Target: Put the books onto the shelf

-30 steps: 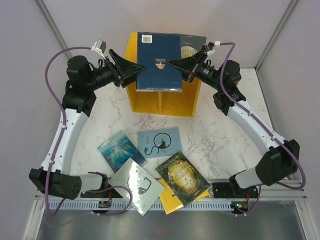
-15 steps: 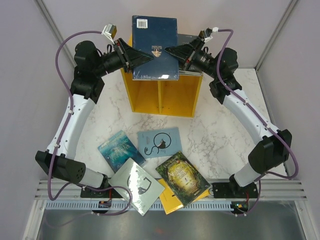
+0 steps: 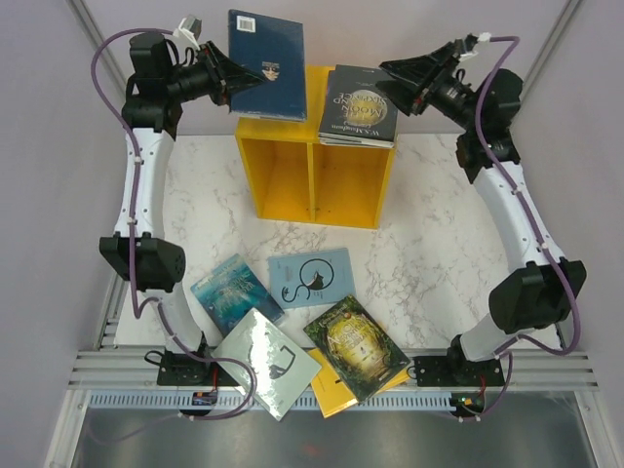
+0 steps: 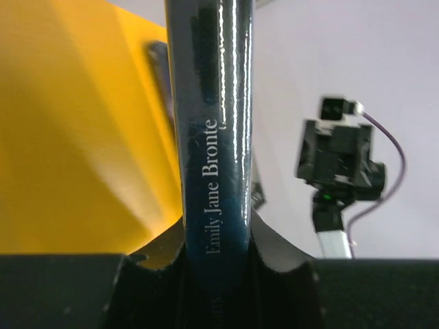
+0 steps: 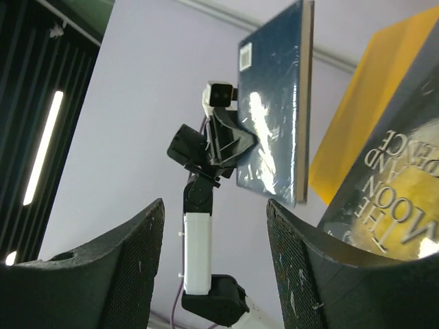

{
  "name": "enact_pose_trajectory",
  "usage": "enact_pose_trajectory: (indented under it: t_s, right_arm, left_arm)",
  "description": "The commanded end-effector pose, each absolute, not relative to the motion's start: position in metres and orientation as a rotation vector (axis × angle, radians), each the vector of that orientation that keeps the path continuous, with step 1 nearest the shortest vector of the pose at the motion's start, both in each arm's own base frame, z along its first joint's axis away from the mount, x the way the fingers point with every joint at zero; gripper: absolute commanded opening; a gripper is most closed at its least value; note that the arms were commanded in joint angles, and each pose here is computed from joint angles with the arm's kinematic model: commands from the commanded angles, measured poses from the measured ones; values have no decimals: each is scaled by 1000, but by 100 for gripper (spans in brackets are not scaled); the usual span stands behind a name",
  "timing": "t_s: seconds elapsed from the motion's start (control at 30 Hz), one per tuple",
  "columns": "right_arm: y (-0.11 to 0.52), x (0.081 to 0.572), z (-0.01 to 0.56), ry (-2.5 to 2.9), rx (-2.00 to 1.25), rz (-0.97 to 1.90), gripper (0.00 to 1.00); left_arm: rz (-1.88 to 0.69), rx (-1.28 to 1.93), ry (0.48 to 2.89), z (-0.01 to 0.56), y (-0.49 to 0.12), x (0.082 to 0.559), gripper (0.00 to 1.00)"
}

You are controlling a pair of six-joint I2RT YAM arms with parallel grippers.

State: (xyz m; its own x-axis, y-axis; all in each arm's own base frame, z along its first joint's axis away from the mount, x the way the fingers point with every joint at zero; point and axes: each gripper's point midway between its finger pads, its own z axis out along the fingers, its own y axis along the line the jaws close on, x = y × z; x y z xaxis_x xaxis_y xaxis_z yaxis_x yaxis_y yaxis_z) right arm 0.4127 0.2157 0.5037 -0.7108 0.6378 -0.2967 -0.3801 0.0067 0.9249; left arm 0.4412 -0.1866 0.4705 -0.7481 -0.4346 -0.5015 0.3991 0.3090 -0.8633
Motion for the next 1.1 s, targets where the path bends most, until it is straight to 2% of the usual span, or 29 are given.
enact_pose_trajectory:
  t_s: [0.0,0.43,0.53,0.73,0.87,0.93,0.97,1.07]
  right_arm:
    - [196,374,530,1515,142,1745,65]
    - [188,381,499,1594,203,1688,64]
    - [186,378,488,1614,222,1682,64]
    - [183,377,474,1639,251,1672,63]
    - [182,378,468,1652,266,1669,62]
    - [181,378,465,1657,272,1664,62]
    - [181,378,465,1658,272,1663,62]
    - [180,379,462,1664,279,1659,62]
  left_arm:
    - [-1418,108,1836,489,-173,436,2]
    - [-1542,1,2103,394,-175,463,2]
    - [-1460,-61,2162,375,-169,468,3]
    - [-1276,-190,2234,346,-154,487,24]
    - [-1212,-230,2216,345,-145,502,54]
    - [-1186,-232,2199,348,-141,507,63]
    - [-1169,-235,2194,348,-140,509,73]
    - [-1078,-245,2179,350,-132,513,91]
